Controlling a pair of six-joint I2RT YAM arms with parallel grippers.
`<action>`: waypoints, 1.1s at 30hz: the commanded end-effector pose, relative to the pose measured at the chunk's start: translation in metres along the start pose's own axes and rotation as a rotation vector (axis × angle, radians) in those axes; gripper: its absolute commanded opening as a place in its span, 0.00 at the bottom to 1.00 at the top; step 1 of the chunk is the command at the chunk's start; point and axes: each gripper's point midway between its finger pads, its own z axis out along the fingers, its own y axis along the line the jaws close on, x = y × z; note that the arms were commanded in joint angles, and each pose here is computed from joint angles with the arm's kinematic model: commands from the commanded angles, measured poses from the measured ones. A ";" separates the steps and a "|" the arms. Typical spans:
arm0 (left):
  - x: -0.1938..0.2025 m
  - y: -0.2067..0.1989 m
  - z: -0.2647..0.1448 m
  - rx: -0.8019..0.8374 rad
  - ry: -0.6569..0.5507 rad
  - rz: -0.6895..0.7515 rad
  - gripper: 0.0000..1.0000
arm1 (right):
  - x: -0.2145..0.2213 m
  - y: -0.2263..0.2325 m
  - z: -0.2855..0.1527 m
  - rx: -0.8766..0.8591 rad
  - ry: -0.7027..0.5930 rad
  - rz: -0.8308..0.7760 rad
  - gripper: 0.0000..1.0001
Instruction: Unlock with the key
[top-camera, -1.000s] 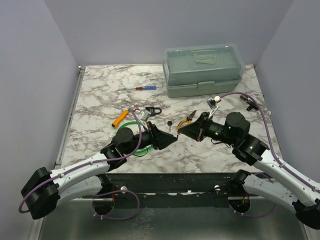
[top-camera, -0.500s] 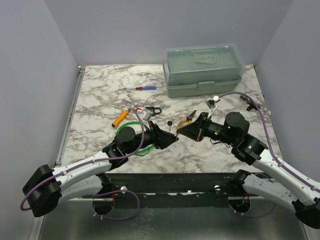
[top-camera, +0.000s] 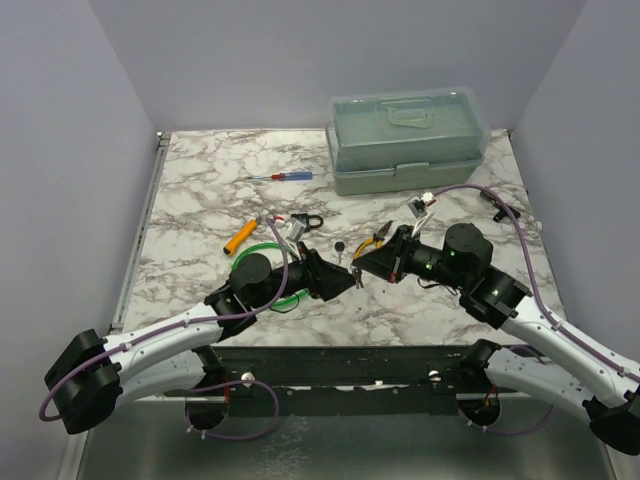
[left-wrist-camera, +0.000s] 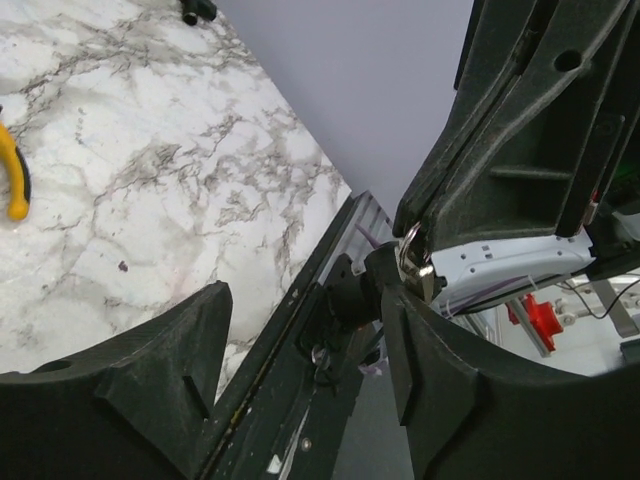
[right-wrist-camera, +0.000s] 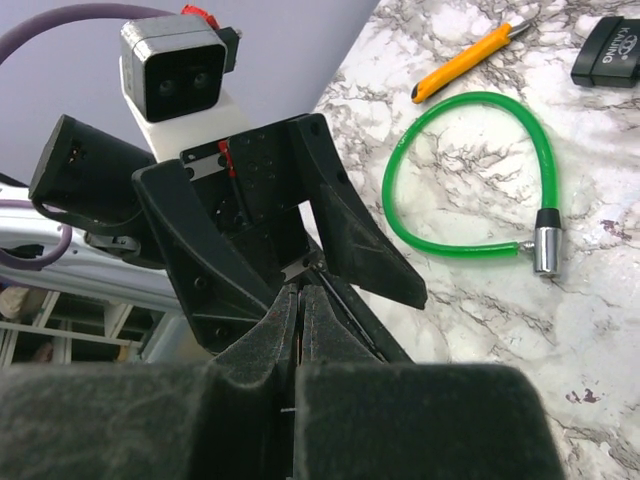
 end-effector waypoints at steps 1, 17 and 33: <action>-0.003 0.005 -0.012 -0.060 -0.007 0.047 0.70 | -0.004 -0.007 -0.001 0.045 -0.020 -0.007 0.00; -0.015 -0.001 -0.037 -0.031 -0.062 0.325 0.66 | -0.003 0.001 0.004 0.018 0.017 0.011 0.00; -0.011 -0.005 -0.007 0.030 0.020 0.426 0.57 | -0.003 0.001 0.007 0.029 0.029 0.046 0.00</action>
